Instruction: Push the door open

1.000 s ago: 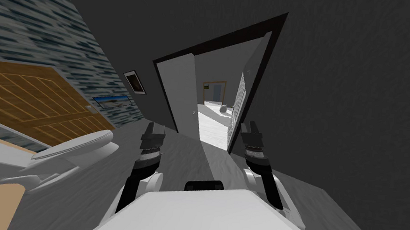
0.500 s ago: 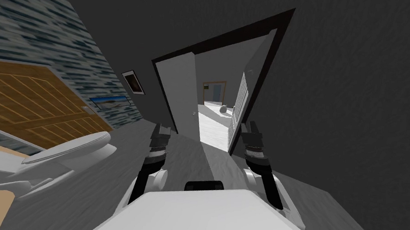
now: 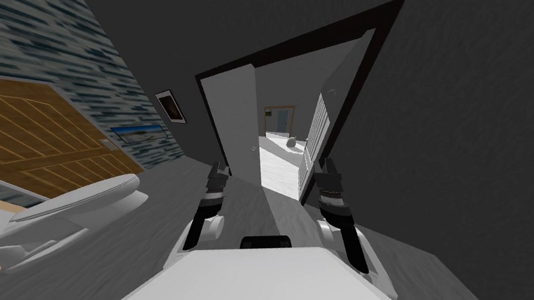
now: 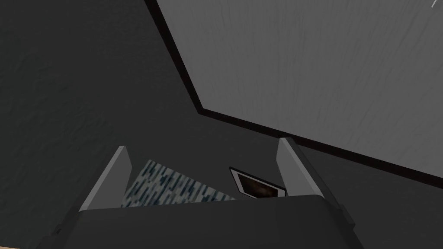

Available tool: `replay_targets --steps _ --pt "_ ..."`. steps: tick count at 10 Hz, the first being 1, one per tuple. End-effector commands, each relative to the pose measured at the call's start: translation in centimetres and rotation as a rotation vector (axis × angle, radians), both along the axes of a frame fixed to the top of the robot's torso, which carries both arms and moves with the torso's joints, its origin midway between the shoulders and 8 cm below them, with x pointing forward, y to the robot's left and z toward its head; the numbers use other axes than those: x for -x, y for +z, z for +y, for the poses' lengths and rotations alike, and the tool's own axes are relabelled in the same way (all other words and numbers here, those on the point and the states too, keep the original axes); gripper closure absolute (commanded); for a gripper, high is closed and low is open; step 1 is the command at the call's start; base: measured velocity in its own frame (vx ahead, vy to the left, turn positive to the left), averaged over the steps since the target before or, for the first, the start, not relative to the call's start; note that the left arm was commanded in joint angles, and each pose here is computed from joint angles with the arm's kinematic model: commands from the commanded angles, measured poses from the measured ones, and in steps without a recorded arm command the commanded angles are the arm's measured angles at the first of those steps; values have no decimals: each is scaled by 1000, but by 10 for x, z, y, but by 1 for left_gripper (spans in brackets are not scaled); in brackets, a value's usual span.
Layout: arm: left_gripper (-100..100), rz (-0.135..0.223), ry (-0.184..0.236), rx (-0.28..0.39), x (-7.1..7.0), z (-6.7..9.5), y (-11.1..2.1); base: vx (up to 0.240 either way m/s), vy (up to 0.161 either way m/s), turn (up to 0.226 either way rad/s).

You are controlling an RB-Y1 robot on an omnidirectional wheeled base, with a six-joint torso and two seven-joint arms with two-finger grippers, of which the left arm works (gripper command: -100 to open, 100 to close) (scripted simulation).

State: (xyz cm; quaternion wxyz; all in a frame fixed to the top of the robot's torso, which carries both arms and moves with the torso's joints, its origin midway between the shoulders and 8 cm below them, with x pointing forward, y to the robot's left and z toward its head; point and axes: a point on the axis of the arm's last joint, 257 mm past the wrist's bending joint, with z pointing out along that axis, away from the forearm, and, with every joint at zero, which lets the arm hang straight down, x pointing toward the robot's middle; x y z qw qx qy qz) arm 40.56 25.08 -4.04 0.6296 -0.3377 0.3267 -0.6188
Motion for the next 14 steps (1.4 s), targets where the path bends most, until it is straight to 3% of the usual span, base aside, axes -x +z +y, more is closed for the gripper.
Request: replay_targets --steps 1,6,12,14 --pt "-100 22 -17 3 -12 -6 -12 87 75 -18" --pt "-100 81 -61 5 -44 -23 -44 74 63 -15" --pt "-100 152 -95 5 -70 -38 -80 62 43 -13" --pt "-100 188 -118 2 -86 -49 -98 60 68 -16"
